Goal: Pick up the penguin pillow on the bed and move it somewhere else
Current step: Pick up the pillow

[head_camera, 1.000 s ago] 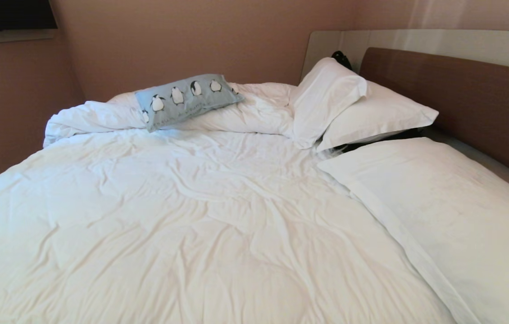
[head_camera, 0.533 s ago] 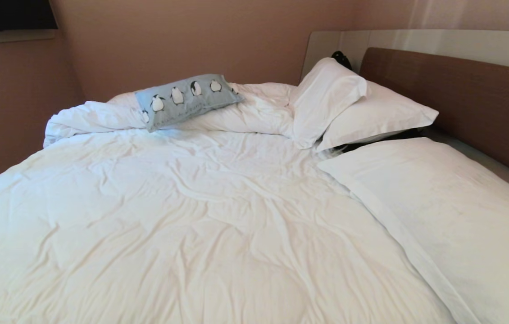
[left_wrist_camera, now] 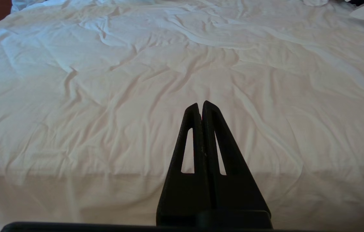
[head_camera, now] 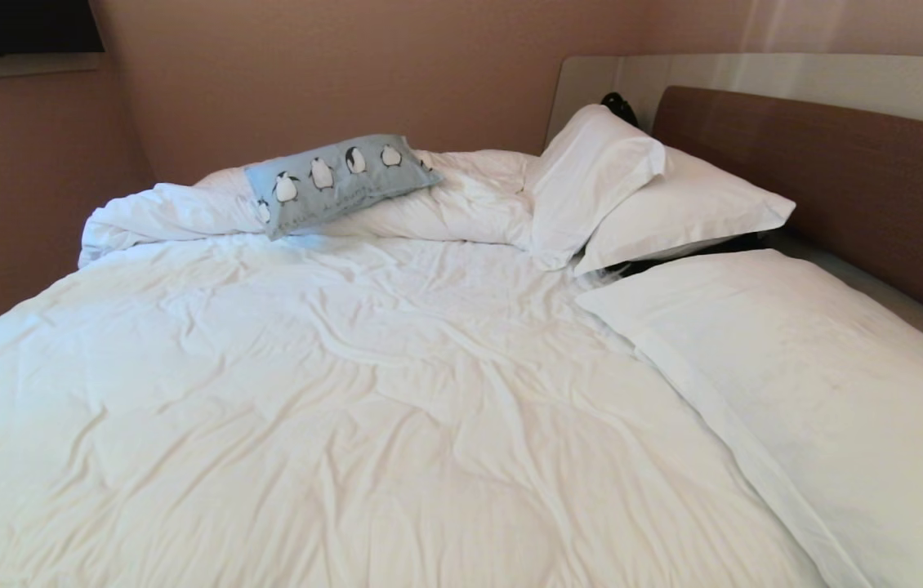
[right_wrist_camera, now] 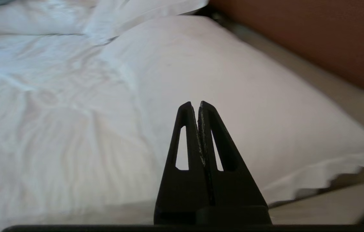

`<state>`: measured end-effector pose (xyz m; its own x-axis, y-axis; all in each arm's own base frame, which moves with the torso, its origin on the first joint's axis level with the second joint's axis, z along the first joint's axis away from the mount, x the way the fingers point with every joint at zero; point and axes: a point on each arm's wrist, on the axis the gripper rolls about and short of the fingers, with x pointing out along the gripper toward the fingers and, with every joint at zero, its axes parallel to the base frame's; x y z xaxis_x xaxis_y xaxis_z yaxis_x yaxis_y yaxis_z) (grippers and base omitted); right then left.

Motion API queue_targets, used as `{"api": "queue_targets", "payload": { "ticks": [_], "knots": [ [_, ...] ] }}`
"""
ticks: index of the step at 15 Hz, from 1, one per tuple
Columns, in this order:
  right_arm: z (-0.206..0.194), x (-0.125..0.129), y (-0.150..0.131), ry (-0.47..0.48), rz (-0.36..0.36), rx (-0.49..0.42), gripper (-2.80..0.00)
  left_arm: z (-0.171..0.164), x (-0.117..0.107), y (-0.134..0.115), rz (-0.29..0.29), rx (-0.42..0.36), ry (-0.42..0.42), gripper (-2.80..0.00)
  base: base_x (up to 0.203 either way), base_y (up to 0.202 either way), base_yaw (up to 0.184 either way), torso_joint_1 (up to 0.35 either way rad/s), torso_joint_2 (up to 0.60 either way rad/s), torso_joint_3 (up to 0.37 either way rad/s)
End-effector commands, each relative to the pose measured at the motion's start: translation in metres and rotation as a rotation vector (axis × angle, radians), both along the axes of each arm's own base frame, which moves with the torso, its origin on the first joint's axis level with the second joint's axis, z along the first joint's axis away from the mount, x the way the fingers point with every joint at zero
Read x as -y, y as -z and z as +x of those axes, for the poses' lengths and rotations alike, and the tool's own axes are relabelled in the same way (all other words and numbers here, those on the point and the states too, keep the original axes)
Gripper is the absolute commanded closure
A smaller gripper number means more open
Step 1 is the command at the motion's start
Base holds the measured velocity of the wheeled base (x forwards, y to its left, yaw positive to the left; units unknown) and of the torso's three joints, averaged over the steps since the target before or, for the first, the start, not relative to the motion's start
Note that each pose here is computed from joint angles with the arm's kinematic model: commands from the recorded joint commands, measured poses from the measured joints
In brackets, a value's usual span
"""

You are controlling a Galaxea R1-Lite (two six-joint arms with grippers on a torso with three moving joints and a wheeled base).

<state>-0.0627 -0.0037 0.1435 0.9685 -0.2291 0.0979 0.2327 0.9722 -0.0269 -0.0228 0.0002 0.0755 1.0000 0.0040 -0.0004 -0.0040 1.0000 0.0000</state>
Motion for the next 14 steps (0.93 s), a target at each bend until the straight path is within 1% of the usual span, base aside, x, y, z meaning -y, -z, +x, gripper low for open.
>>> {"api": "queue_targets", "payload": {
  "ticks": [1, 3, 4, 6, 7, 9, 11, 12, 13, 14],
  "knots": [
    [0.006, -0.005, 0.007, -0.251, 0.048, -0.010, 0.00, 0.000, 0.000, 0.000, -0.001, 0.000, -0.001, 0.00, 0.000, 0.000, 0.000, 0.000, 0.00, 0.000],
    [0.012, -0.005, 0.016, -0.259, 0.083, -0.024, 0.00, 0.000, 0.000, 0.000, 0.000, 0.000, -0.001, 0.00, 0.000, 0.000, 0.000, 0.000, 0.00, 0.000],
    [0.016, -0.005, 0.022, -0.254, 0.085, -0.024, 0.00, 0.000, 0.000, 0.000, 0.000, 0.000, -0.001, 0.00, 0.000, 0.000, 0.000, 0.000, 0.00, 0.000],
    [0.025, -0.005, 0.028, -0.231, 0.075, 0.034, 0.00, 0.000, 0.000, 0.000, 0.000, 0.000, -0.001, 0.00, 0.000, 0.000, 0.000, 0.000, 0.00, 0.000],
    [0.028, -0.004, 0.032, -0.214, 0.073, 0.047, 0.00, 0.000, 0.000, 0.000, -0.001, -0.001, -0.001, 0.00, 0.000, 0.000, 0.000, 0.000, 0.00, 0.000],
    [0.032, -0.004, 0.041, -0.191, 0.074, 0.028, 0.00, 0.000, 0.000, 0.000, -0.002, 0.000, -0.001, 0.00, 0.000, 0.000, 0.000, 0.000, 0.00, 0.000],
    [0.036, -0.003, 0.052, -0.181, 0.050, -0.008, 0.00, 0.000, 0.000, 0.000, -0.001, -0.001, -0.001, 0.00, 0.000, 0.000, 0.000, 0.000, 0.00, 0.000],
    [0.038, -0.003, 0.056, -0.176, 0.020, -0.010, 0.00, 0.000, 0.000, 0.000, -0.001, -0.001, -0.001, 0.00, 0.000, 0.000, 0.000, 0.000, 0.00, 0.000],
    [0.039, -0.003, 0.055, -0.175, -0.005, 0.022, 0.00, 0.000, 0.000, 0.000, -0.002, 0.000, -0.001, 0.00, 0.000, 0.000, 0.000, 0.000, 0.00, 0.000],
    [0.039, -0.003, 0.056, -0.176, -0.013, 0.018, 0.00, 0.000, 0.000, 0.000, -0.002, 0.000, -0.001, 0.00, 0.000, 0.000, 0.000, 0.000, 0.00, 0.000]
  ]
}}
